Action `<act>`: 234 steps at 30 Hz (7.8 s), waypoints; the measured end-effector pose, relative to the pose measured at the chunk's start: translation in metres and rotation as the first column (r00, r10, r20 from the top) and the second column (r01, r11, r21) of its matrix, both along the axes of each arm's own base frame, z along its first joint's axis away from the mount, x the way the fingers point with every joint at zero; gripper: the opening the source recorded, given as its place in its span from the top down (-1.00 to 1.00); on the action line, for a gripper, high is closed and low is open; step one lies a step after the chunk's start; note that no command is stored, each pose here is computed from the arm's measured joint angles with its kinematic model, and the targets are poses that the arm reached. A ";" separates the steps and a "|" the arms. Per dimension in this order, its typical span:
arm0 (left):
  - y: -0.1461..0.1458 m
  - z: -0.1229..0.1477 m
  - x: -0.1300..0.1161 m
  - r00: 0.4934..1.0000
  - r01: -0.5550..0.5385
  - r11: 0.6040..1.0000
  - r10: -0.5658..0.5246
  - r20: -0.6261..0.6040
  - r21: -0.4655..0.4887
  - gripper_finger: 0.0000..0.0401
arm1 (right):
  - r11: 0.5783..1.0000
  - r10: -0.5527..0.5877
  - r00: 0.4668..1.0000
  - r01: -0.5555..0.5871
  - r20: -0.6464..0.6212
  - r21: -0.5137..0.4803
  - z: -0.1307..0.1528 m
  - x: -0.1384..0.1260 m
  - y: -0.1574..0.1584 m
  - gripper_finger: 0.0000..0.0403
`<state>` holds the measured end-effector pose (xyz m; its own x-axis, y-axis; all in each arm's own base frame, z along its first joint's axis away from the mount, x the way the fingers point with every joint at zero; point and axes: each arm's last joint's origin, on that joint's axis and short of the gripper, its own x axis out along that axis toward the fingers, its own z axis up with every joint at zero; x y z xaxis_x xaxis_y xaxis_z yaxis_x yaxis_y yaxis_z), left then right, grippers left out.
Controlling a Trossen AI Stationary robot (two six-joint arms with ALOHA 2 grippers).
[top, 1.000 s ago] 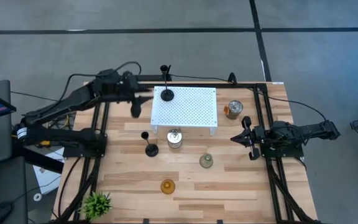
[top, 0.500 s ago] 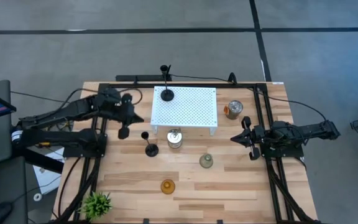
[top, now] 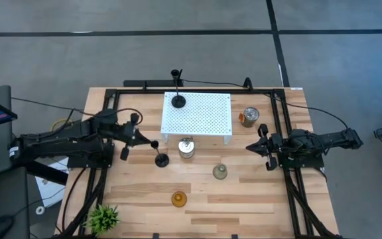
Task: Pick & Place candle stick holders
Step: Put the black candle holder on the shelf, then put the green glass on the shelf
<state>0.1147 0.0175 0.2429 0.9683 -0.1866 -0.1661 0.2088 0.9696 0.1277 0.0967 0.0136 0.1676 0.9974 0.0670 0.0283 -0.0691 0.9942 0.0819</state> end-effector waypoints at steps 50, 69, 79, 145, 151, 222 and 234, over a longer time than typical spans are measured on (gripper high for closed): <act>-0.034 -0.075 0.034 0.970 -0.203 0.975 0.186 -0.158 -0.096 0.27 | 1.000 -0.004 1.000 0.004 0.000 0.000 0.000 0.000 0.000 1.00; -0.037 -0.077 0.054 0.977 -0.202 0.968 0.190 -0.092 -0.152 0.18 | 1.000 -0.003 1.000 0.003 0.000 -0.008 0.000 0.000 0.000 1.00; -0.037 -0.076 0.054 0.979 -0.198 0.967 0.187 -0.084 -0.158 0.49 | 1.000 -0.003 1.000 0.003 0.000 -0.008 0.000 0.000 0.000 1.00; 0.046 0.098 0.129 0.695 -0.719 0.682 0.713 -0.098 -0.133 0.93 | 1.000 -0.008 1.000 0.008 0.002 -0.029 0.000 0.000 0.000 1.00; 0.045 0.096 0.131 0.715 -0.699 0.702 0.690 -0.112 -0.140 0.93 | 0.999 -0.008 1.000 0.008 0.002 -0.036 0.000 0.000 0.000 1.00; 0.036 0.117 0.103 0.796 -0.601 0.773 0.602 -0.066 -0.203 0.15 | 0.999 -0.003 1.000 0.003 0.002 -0.035 0.000 0.000 0.000 1.00; 0.027 0.120 0.069 0.811 -0.585 0.791 0.567 -0.147 -0.177 0.24 | 0.999 -0.003 1.000 0.003 0.002 -0.035 0.000 0.000 0.000 1.00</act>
